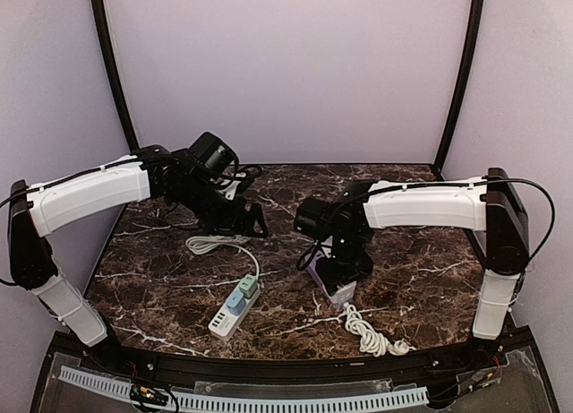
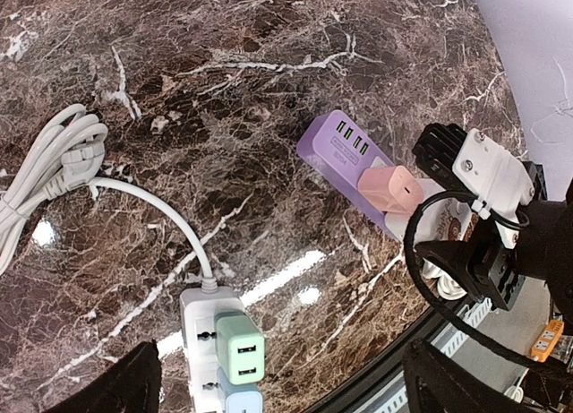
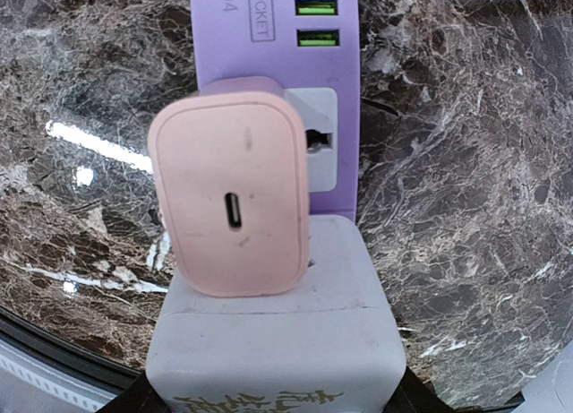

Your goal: Insert the plug

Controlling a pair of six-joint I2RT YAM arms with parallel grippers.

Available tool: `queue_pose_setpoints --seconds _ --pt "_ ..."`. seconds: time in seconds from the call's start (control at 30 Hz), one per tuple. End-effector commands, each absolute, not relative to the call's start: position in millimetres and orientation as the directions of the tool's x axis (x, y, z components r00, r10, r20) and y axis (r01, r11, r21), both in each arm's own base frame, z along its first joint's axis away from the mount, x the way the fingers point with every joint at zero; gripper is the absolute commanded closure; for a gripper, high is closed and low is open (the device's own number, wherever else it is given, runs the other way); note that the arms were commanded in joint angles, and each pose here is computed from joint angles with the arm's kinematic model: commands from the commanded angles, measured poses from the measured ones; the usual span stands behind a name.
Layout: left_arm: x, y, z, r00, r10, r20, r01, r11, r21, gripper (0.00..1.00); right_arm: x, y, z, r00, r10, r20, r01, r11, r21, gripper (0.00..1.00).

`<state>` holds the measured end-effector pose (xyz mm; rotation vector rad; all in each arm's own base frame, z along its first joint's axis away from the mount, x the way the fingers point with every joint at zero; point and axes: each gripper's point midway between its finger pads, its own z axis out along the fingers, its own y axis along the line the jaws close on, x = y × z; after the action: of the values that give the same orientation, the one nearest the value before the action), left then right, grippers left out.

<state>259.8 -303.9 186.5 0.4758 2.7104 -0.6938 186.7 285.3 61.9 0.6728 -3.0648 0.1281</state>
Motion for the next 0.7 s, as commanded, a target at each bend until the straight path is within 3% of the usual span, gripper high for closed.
queue_pose_setpoints --seconds 0.0,0.37,0.57,0.63,0.67 --pt "258 -298 193 -0.9 0.241 -0.363 0.384 0.834 -0.396 0.06 170 238 -54 -0.902 -0.369 0.223 -0.422 0.862 -0.279 1.0" --pt "254 -295 195 -0.894 0.257 -0.366 0.399 0.829 -0.392 0.05 196 271 2 -0.917 -0.39 0.084 -0.398 0.889 -0.224 0.98" --pt "252 -294 197 -0.891 0.264 -0.37 0.407 0.826 -0.39 0.05 211 285 43 -0.928 -0.372 -0.002 -0.364 0.91 -0.201 0.75" --pt "252 -293 198 -0.889 0.264 -0.373 0.409 0.826 -0.389 0.05 216 291 63 -0.931 -0.362 -0.046 -0.348 0.919 -0.186 0.53" --pt "252 -293 198 -0.888 0.265 -0.375 0.41 0.826 -0.387 0.05 221 295 77 -0.931 -0.356 -0.077 -0.338 0.924 -0.177 0.33"
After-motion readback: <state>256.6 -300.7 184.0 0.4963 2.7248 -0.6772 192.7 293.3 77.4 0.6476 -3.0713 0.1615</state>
